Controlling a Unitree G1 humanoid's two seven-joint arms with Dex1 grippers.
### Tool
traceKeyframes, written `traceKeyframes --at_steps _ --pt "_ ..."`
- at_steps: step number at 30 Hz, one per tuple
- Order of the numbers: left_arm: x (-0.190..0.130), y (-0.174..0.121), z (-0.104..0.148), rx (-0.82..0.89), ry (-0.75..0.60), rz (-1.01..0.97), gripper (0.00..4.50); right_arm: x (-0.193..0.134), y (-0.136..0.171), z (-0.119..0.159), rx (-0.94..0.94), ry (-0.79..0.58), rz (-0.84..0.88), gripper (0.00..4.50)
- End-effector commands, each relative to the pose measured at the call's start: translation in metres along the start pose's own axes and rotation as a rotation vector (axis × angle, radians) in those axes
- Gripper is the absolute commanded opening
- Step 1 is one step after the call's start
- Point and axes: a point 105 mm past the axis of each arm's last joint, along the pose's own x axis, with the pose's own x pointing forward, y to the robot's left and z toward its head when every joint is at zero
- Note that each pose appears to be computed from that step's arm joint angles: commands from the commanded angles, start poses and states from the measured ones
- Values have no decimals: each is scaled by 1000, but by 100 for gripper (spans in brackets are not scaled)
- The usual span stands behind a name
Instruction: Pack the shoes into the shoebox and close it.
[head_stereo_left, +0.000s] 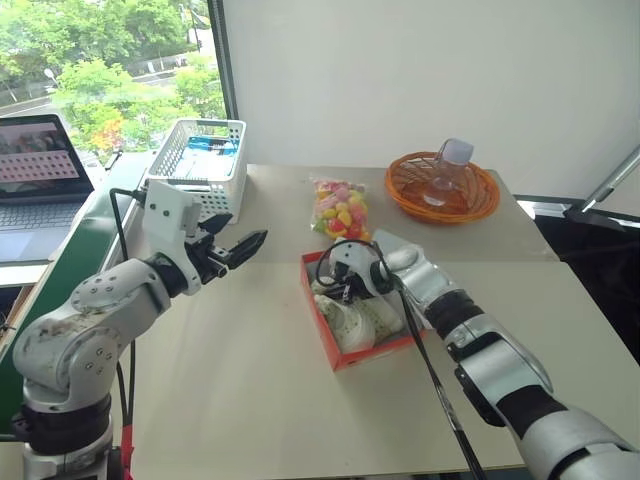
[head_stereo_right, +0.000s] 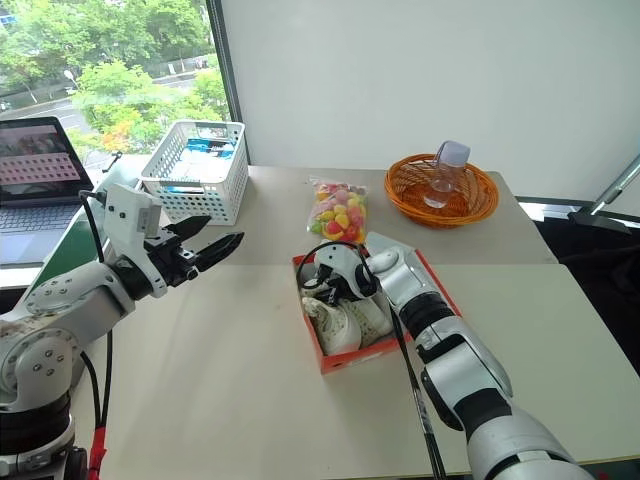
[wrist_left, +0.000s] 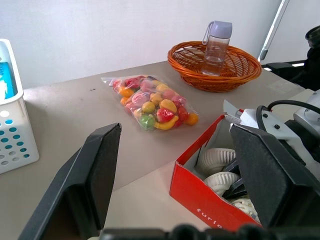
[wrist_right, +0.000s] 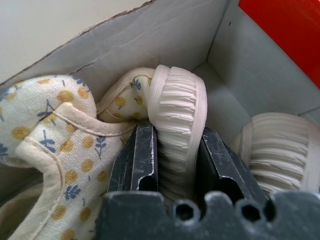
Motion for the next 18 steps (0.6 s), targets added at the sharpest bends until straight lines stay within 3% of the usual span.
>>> traceKeyframes --at_steps 1,9,18 --pt "1 -6 13 34 -47 -20 371 -4 -10 -50 -8 186 -105 175" --pt "8 -6 15 41 -48 -45 371 -16 -28 -9 -72 82 -180 442" --pt "14 -6 17 53 -48 -68 371 -49 -17 45 179 -120 -39 446"
